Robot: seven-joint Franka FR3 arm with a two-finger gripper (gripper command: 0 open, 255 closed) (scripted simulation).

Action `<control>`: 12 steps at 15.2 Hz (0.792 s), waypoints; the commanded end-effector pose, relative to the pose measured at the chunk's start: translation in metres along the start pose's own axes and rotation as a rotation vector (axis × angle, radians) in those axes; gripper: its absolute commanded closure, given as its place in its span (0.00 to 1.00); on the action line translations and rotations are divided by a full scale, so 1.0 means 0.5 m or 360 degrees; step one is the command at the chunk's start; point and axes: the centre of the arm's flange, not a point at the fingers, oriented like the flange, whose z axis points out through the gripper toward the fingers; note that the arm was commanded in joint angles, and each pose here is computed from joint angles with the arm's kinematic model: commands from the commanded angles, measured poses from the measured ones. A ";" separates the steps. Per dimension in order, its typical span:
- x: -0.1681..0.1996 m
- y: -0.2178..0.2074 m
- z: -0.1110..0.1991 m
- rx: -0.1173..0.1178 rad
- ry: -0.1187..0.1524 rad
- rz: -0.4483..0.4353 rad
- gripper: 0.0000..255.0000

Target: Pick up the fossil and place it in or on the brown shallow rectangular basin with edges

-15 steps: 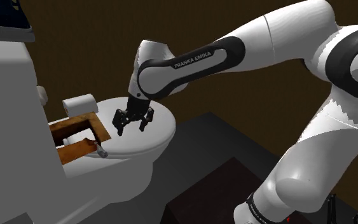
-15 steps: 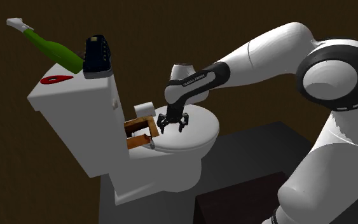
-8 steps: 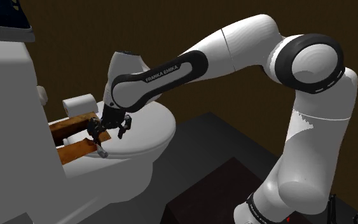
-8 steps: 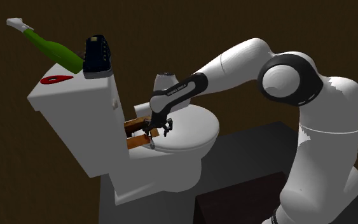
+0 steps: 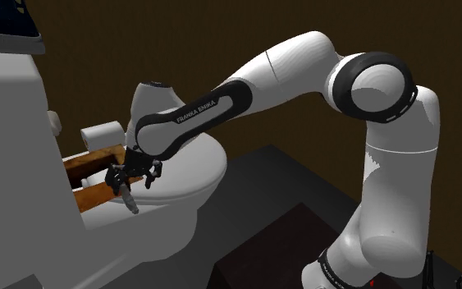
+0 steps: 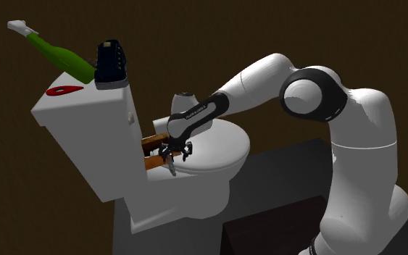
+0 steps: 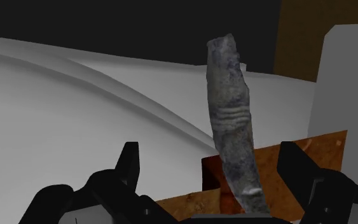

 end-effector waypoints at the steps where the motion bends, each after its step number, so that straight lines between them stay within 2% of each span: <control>1: 0.001 0.001 0.017 0.0000 0.0001 0.0000 0.00; 8: 0.001 0.001 0.017 0.0000 0.0000 0.0000 0.00; 9: 0.001 0.001 0.017 0.0000 0.0000 0.0000 1.00; 12: 0.000 0.002 0.019 0.0000 0.0000 0.0000 1.00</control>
